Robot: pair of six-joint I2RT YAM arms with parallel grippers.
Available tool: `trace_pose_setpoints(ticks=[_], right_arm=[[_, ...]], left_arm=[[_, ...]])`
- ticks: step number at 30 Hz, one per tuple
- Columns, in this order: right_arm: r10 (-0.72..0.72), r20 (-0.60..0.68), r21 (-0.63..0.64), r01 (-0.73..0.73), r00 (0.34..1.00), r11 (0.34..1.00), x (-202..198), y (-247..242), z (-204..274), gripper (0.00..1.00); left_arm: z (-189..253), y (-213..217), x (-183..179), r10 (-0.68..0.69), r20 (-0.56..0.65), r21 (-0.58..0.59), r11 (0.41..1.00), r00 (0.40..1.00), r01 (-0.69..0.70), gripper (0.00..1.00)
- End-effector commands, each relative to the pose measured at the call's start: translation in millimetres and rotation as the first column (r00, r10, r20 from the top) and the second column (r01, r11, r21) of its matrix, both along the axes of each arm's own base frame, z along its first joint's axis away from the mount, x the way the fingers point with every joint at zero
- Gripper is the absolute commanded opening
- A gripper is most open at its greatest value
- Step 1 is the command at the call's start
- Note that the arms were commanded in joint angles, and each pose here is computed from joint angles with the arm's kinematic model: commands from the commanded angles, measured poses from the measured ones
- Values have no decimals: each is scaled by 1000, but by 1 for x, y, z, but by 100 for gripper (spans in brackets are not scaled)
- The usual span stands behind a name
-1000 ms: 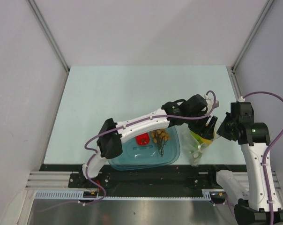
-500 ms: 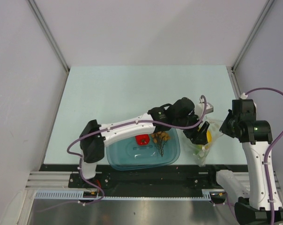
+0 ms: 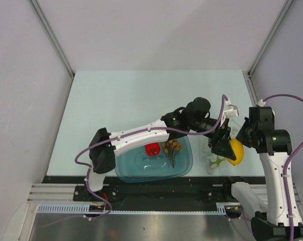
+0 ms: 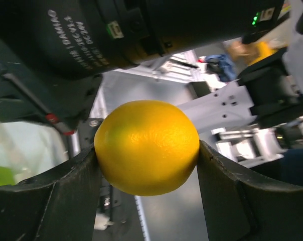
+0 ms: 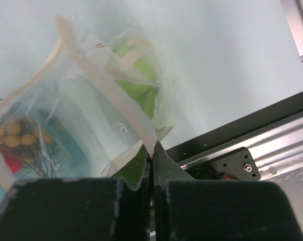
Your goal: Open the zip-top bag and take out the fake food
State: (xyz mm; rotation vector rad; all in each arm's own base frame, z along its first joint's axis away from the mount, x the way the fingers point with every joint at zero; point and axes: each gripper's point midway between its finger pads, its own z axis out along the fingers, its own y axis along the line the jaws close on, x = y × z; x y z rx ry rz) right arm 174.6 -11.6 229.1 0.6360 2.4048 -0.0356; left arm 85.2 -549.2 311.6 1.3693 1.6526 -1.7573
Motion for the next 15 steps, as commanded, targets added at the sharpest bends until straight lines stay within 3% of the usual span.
trace_pose_setpoints(ticks=[1,6,10,13,15], right_arm=[[-31,49,-29,33,998,999,7,-8,14,0],[-63,25,-62,65,998,996,4,-16,10,0],[-66,27,-85,69,997,994,6,-20,10,0],[-62,32,-96,65,998,993,9,-22,12,0],[-60,26,-103,62,998,993,10,-22,10,0]], left_arm=[[45,5,-18,-122,-87,-156,982,989,107,0],[64,17,-1,4,-14,-158,987,1000,-6,0],[51,45,21,163,82,-45,986,983,-159,0],[24,78,54,380,120,83,917,917,-391,0],[-12,104,84,537,170,183,807,827,-562,0]])
